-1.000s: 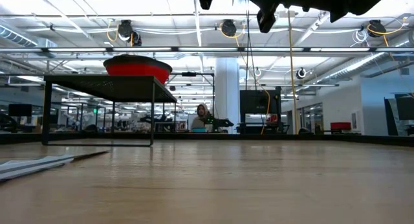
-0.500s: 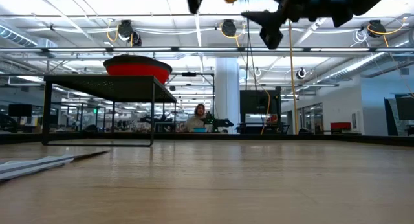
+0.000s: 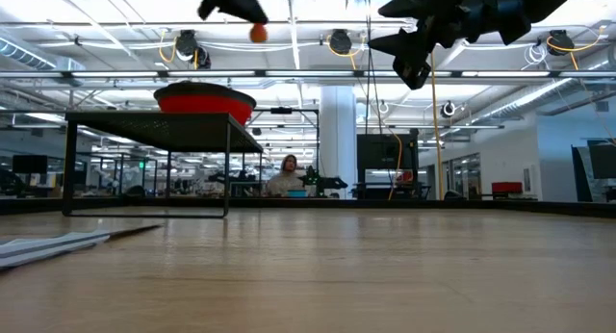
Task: Pick & Place Fruit
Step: Put the peach into the red strainer bowl on the shelf
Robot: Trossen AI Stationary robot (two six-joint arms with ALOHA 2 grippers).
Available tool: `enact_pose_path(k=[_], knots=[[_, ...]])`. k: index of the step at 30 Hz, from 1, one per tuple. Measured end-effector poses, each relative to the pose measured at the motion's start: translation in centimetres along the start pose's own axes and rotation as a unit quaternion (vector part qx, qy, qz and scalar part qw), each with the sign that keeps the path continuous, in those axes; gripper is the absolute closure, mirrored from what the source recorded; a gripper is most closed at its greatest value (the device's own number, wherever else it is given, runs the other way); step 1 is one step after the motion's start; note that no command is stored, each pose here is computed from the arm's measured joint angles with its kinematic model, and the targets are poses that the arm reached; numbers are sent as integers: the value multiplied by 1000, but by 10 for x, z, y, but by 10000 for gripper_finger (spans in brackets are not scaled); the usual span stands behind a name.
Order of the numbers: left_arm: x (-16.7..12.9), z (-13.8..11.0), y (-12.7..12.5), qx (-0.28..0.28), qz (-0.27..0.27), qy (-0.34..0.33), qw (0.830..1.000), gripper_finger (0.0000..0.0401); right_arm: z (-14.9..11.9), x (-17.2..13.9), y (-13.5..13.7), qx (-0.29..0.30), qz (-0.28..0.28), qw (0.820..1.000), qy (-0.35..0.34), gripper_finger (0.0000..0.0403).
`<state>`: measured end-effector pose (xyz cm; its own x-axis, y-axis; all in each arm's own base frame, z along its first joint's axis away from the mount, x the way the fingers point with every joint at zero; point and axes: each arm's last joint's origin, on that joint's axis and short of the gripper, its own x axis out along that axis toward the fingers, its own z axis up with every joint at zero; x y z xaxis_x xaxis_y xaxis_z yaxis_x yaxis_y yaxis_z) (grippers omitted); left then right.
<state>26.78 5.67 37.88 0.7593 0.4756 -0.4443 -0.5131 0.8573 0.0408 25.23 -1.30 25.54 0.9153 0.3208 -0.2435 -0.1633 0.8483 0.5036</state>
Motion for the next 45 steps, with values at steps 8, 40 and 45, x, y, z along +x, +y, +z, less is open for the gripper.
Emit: enact_pose_path(k=[8, 40, 45], knots=[[-21, -13, 38, -53, 132, 65, 988, 401, 0, 0, 0, 0, 0, 1000, 0, 232], [-29, -38, 99, -138, 203, 202, 948, 401, 6, -64, 8, -107, -62, 992, 12, 271], [-29, -38, 104, -145, 211, 202, 945, 401, 3, -80, 12, -104, -75, 991, 21, 282]])
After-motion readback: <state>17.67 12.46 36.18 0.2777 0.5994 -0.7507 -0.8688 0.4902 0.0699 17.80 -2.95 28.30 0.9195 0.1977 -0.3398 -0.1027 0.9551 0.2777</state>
